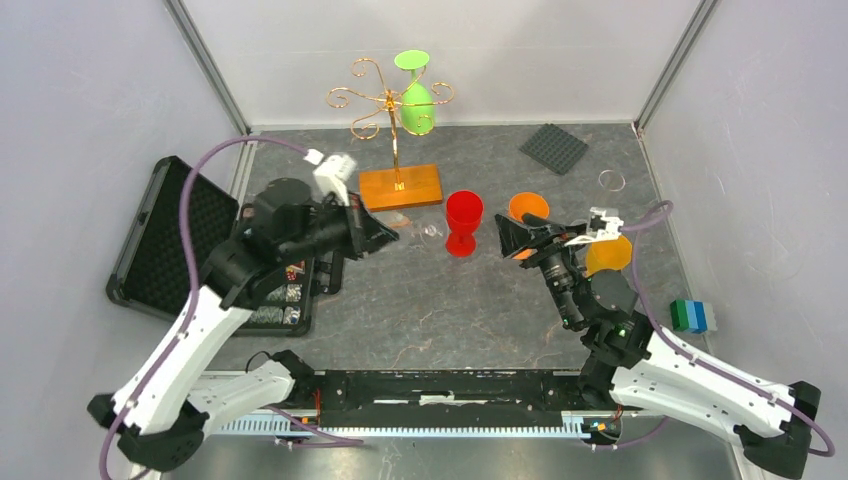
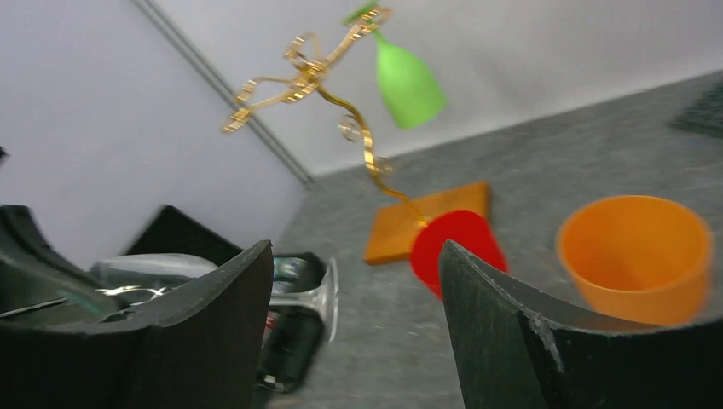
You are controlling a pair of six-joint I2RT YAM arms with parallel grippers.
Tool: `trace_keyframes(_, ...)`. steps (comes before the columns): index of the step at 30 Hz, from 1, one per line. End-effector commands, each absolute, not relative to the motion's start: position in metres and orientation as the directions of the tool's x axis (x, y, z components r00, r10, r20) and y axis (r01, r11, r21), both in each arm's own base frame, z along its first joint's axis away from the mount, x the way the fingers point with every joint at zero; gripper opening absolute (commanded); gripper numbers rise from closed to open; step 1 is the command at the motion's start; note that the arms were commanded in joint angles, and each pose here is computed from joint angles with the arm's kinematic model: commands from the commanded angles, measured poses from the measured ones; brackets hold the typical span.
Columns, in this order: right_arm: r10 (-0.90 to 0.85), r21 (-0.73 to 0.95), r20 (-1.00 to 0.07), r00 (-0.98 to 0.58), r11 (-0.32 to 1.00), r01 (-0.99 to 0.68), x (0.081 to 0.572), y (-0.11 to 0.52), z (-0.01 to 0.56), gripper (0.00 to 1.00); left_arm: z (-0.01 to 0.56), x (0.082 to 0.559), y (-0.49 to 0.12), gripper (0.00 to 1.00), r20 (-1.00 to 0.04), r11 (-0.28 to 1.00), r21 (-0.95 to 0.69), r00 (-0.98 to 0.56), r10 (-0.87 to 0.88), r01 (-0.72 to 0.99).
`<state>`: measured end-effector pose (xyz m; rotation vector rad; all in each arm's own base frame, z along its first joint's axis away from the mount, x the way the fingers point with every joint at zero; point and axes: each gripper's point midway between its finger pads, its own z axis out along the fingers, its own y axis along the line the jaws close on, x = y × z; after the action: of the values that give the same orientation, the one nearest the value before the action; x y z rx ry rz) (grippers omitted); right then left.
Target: Take the wine glass off the wine glass rack
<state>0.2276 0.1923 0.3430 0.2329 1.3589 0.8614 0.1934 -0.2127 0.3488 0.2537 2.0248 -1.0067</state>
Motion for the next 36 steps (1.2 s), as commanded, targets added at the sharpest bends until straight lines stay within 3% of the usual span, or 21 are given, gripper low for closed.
trace_keyframes(1,0.354,0.350,-0.935,-0.019,0.913,-0.211,0.235,0.154,0.315,0.75,0.335,0.192,-0.243,0.02,-0.785,0.678,-0.473,-0.618,-0.036,0.562)
trace_keyframes(6,0.243,0.243,-0.970,0.003,0.968,-0.066,0.231,0.110,0.314,0.75,0.314,0.185,-0.299,0.02,-0.779,0.713,-0.364,-0.616,0.120,0.599)
trace_keyframes(17,0.262,0.269,-0.963,0.064,0.954,0.131,0.202,0.027,0.325,0.74,0.273,0.180,-0.409,0.02,-0.713,0.706,-0.185,-0.587,0.382,0.684)
trace_keyframes(33,0.298,0.315,-0.947,0.116,0.932,0.178,0.180,-0.018,0.341,0.73,0.202,0.175,-0.497,0.02,-0.591,0.660,-0.173,-0.613,0.524,0.731)
trace_keyframes(36,0.308,0.325,-0.944,0.117,0.931,0.168,0.180,-0.017,0.341,0.73,0.198,0.175,-0.502,0.07,-0.588,0.658,-0.179,-0.616,0.524,0.732)
